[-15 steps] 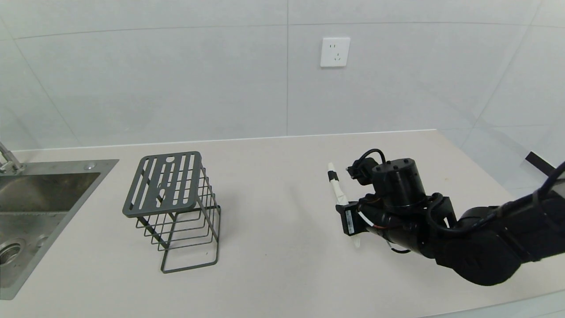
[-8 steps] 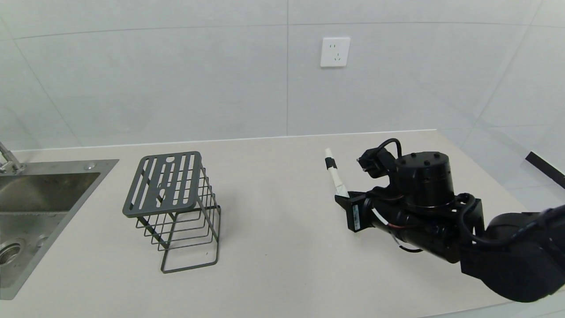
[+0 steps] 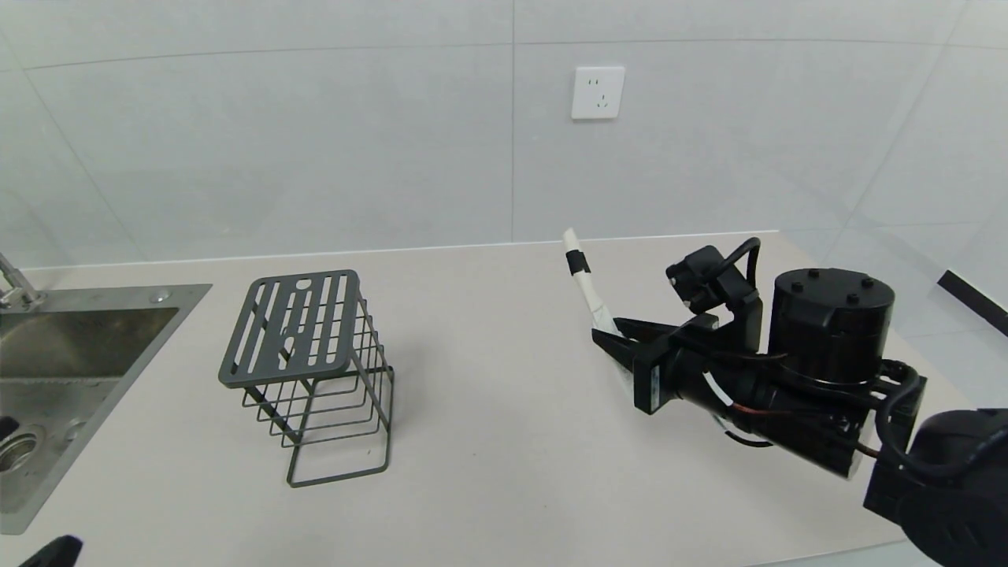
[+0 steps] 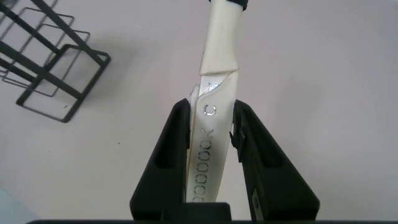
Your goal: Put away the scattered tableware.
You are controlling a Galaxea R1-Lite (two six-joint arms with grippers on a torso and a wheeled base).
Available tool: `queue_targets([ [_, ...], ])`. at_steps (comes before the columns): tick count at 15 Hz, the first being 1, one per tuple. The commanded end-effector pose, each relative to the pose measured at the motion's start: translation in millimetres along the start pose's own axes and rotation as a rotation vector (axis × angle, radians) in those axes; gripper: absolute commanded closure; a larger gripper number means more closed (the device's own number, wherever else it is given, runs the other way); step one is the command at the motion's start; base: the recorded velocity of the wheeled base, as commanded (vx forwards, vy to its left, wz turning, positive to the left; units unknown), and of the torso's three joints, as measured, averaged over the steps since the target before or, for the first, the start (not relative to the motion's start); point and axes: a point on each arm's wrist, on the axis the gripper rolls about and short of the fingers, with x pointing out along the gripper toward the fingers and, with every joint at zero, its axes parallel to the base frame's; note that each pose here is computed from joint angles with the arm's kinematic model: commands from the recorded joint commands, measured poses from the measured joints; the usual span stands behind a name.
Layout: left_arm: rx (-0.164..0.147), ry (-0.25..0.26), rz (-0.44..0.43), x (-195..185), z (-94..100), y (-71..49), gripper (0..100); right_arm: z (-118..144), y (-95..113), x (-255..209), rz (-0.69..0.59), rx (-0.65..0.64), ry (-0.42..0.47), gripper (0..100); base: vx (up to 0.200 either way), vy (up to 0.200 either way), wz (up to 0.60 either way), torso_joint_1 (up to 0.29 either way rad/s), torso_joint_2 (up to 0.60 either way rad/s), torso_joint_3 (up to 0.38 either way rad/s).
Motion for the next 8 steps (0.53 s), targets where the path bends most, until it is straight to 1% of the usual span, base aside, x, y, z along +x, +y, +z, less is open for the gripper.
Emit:
queue_targets([
  [1,-0.036,0.082,-0.047,25,-2.1,8.9,0,0,-1,-2,0.020,-0.016,-0.012,100,0.000,0.000,0.00,0.000,0.00,0.000],
  [3,-0.031,0.083,-0.067,38,-0.8,13.4,0,0,-5,-3,0.029,-0.037,-0.016,100,0.000,0.000,0.00,0.000,0.00,0.000],
  [4,-0.015,0.069,-0.087,54,1.0,19.3,0,-2,-8,-4,0.055,-0.069,-0.014,100,0.000,0.000,0.00,0.000,0.00,0.000],
  [6,-0.004,0.028,-0.117,70,3.5,25.1,0,0,-6,-4,0.071,-0.096,-0.040,100,0.000,0.000,0.00,0.000,0.00,0.000],
  [7,0.009,0.015,-0.147,77,3.2,26.9,0,0,-7,-4,0.070,-0.097,-0.043,100,0.000,0.000,0.00,0.000,0.00,0.000],
  [8,0.013,0.013,-0.171,85,2.2,29.5,0,1,-7,-5,0.080,-0.101,-0.047,100,0.000,0.000,0.00,0.000,0.00,0.000],
])
